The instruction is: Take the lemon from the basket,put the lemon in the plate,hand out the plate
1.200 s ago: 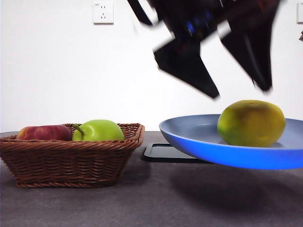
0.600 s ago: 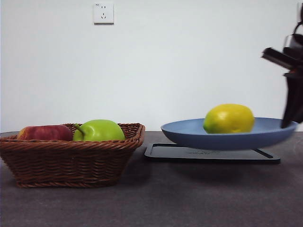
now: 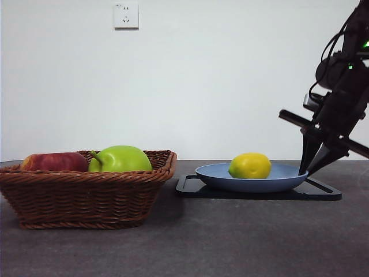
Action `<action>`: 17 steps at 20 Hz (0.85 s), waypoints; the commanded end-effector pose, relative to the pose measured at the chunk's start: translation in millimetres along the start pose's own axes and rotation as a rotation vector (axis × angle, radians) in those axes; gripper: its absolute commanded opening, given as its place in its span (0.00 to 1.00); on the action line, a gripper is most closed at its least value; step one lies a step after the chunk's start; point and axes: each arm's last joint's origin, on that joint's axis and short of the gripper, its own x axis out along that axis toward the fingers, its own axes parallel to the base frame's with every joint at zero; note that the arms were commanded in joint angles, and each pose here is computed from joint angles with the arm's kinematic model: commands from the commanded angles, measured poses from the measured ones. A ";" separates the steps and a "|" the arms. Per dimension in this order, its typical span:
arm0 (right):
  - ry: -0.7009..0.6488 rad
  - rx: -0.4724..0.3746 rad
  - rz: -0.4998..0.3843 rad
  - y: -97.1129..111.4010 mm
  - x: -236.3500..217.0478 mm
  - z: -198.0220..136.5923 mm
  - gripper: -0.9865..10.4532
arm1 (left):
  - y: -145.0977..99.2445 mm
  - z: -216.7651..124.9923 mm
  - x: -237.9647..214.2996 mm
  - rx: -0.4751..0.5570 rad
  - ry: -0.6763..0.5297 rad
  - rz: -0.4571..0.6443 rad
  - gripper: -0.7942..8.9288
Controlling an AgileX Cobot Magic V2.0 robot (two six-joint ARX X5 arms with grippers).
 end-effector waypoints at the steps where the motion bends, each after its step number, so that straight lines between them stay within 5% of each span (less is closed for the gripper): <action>1: -0.016 -0.003 0.014 -0.5 7.3 7.1 0.09 | -0.8 4.8 -0.9 0.014 -0.020 0.001 0.50; 4: -0.013 -0.006 0.013 -1.0 8.7 6.9 0.12 | -0.8 4.9 -0.9 0.014 -0.020 0.002 0.50; 9: -0.033 -0.030 0.013 -1.4 8.0 9.1 0.32 | -0.8 6.5 -0.9 0.013 -0.037 0.002 0.50; 17: -0.033 -0.088 0.004 7.7 -36.1 2.5 0.30 | 2.1 13.0 -0.2 0.073 -0.100 0.019 0.50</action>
